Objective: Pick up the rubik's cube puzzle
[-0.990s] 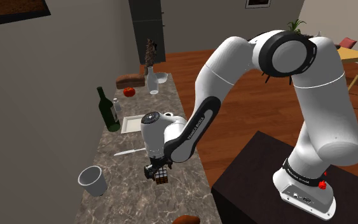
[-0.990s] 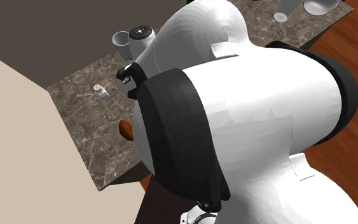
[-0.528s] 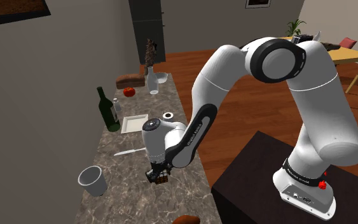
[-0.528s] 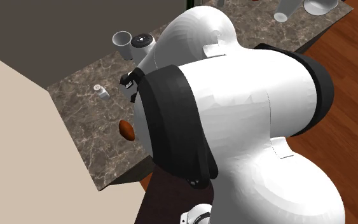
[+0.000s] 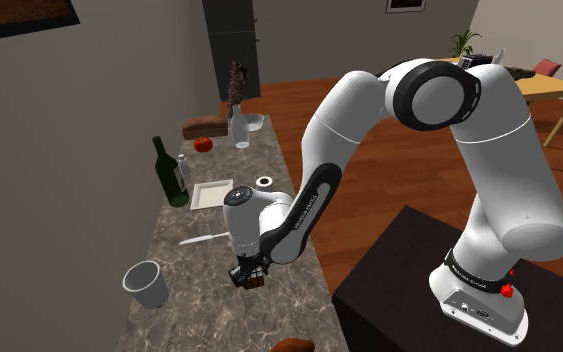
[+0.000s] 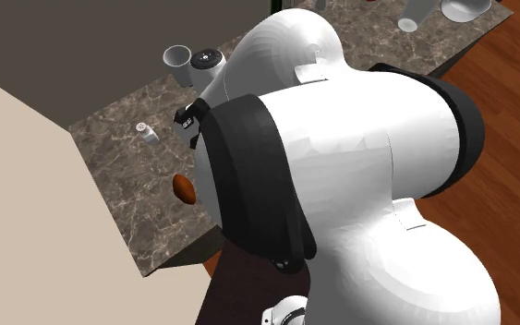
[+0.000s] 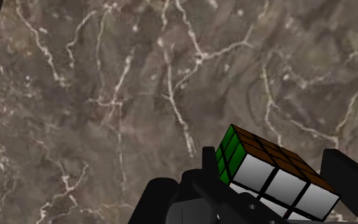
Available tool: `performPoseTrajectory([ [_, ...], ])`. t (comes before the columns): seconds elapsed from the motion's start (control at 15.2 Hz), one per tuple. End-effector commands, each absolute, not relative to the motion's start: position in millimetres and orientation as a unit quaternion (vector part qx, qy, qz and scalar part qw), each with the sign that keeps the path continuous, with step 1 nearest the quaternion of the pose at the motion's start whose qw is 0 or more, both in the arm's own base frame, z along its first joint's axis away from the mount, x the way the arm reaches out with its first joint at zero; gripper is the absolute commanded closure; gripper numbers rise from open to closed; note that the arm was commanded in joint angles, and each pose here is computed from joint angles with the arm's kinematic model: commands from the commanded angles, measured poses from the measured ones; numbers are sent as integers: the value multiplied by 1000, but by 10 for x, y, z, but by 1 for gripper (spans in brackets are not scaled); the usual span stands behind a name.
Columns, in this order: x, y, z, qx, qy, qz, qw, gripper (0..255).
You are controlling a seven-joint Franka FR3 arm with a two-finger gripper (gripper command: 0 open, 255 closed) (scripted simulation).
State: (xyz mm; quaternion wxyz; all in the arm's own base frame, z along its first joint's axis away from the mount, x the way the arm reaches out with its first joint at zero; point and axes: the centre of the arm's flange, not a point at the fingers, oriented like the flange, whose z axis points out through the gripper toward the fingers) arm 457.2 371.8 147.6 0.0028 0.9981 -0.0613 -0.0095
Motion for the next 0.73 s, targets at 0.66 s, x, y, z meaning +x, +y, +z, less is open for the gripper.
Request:
performPoseTrajectory([
  [0.66, 4570, 3717, 1997, 998, -61, -10, 3, 255],
])
